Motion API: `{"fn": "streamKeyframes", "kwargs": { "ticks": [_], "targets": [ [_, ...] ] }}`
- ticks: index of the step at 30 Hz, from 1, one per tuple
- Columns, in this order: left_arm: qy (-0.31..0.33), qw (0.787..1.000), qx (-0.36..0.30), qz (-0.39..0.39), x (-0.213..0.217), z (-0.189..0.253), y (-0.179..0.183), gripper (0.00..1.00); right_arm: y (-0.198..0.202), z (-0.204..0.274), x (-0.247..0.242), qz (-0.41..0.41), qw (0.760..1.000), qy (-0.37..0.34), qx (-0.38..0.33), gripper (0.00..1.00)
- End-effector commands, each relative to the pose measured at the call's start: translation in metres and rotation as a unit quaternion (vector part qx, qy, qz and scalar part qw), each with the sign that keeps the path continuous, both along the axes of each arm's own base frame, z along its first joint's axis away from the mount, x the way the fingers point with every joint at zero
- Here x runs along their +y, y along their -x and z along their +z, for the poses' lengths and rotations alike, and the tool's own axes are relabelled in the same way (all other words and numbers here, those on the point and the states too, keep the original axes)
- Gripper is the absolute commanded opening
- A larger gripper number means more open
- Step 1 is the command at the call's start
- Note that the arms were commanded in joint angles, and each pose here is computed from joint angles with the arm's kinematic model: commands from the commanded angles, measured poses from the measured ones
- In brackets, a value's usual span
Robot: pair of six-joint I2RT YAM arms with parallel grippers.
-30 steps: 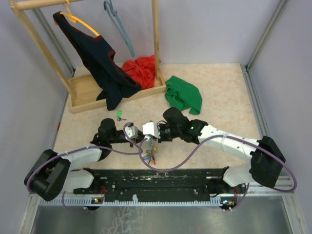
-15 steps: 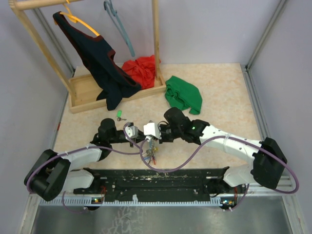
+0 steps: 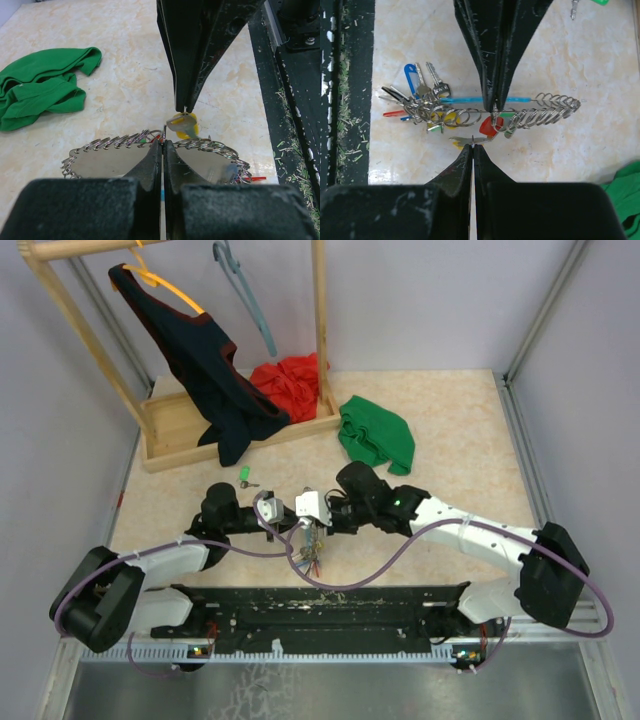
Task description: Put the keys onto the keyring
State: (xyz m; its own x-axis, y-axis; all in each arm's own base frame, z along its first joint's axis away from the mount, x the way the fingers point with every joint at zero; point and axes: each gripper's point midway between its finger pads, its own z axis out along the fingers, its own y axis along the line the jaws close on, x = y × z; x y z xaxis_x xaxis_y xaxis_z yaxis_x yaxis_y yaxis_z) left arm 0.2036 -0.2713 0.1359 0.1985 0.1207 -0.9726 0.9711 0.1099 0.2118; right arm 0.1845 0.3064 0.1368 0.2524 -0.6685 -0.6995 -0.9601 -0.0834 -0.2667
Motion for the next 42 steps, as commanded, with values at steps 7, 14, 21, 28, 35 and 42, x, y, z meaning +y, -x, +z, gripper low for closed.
{"fn": "streamKeyframes", "kwargs": {
  "ticks": [7, 14, 21, 28, 35, 42],
  "targets": [
    [0.022, 0.999, -0.034, -0.013, -0.004, 0.022, -0.002, 0.0, -0.018, 0.041, 0.021, -0.016, 0.997, -0.062, -0.052, 0.0],
    [0.021, 0.999, -0.032, -0.015, -0.005, 0.021, -0.002, 0.0, -0.02, 0.04, 0.021, -0.021, 0.997, -0.06, -0.053, 0.0],
    [0.021, 0.999, -0.032, -0.015, -0.004, 0.021, -0.002, 0.0, -0.019, 0.038, 0.023, -0.017, 0.997, -0.06, -0.048, 0.0],
    [0.021, 0.999, -0.032, -0.016, -0.004, 0.021, -0.002, 0.0, -0.018, 0.038, 0.024, -0.013, 0.997, -0.06, -0.044, 0.0],
    [0.021, 0.999, -0.031, -0.019, -0.005, 0.021, -0.001, 0.0, -0.018, 0.035, 0.026, -0.011, 0.998, -0.057, -0.039, 0.0],
    [0.021, 0.999, -0.03, -0.021, -0.005, 0.021, -0.001, 0.0, -0.018, 0.034, 0.028, -0.01, 0.997, -0.06, -0.037, 0.0]
  ]
}}
